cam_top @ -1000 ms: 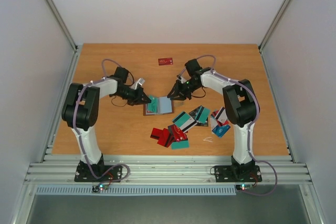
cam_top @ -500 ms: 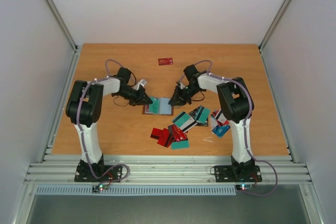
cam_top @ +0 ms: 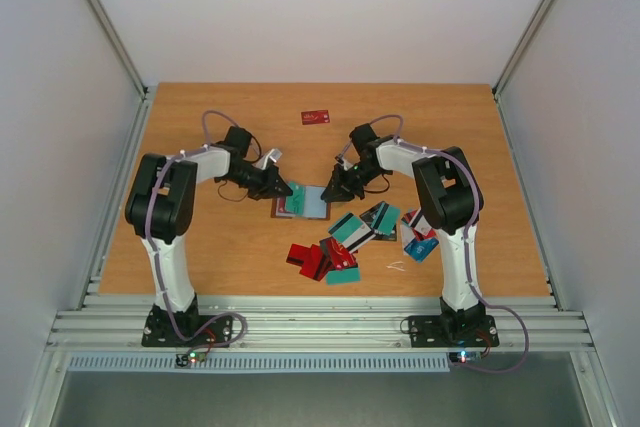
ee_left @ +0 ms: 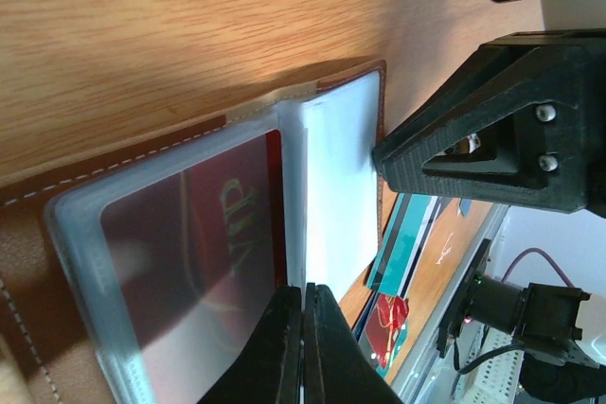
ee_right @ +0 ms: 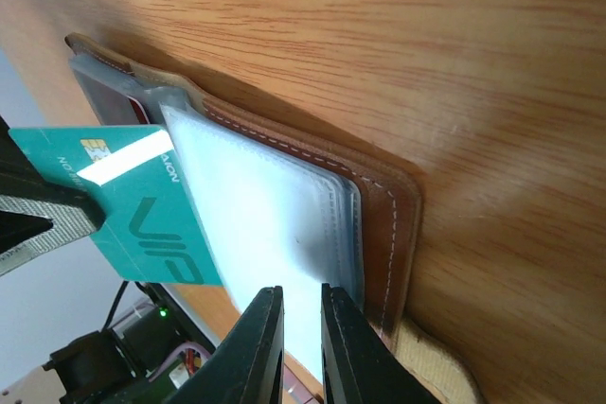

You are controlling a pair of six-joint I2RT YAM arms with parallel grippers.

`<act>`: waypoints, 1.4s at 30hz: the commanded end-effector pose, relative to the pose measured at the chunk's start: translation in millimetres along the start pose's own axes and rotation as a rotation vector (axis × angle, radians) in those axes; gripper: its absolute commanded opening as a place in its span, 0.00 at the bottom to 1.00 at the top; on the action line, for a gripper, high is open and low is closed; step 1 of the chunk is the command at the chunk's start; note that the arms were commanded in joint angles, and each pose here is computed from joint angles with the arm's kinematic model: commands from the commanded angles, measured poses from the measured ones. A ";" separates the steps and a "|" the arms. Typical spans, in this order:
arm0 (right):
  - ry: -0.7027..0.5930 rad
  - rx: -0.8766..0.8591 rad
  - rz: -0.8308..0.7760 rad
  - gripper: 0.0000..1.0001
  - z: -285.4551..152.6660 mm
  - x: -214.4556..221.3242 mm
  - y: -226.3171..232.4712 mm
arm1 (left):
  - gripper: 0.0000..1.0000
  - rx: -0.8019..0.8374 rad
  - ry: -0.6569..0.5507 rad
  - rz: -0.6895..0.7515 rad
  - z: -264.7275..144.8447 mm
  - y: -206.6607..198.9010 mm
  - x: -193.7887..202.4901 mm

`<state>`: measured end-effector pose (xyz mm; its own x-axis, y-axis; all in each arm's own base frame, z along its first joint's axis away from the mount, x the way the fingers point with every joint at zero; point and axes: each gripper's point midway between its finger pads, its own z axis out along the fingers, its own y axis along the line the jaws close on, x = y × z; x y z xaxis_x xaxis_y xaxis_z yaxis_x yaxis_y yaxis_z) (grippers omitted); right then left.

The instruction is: Put the credit cards into the card holder

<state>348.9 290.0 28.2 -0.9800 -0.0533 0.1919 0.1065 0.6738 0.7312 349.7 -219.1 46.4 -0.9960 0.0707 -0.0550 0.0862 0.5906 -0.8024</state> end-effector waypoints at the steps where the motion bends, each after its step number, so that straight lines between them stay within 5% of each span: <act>1: 0.026 0.041 0.021 0.14 9.7 3.2 -14.6 | 0.00 0.031 -0.037 0.057 -7.2 -18.0 -8.4; 42: 0.006 0.037 0.032 0.14 6.5 3.0 -12.8 | 0.00 -0.069 0.020 -0.002 9.7 7.8 -9.4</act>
<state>348.9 290.1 28.0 -0.9797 -0.0530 0.1932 0.1082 0.6720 0.7326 355.0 -228.4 40.4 -0.9948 0.0911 -0.0459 0.0914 0.5962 -0.7976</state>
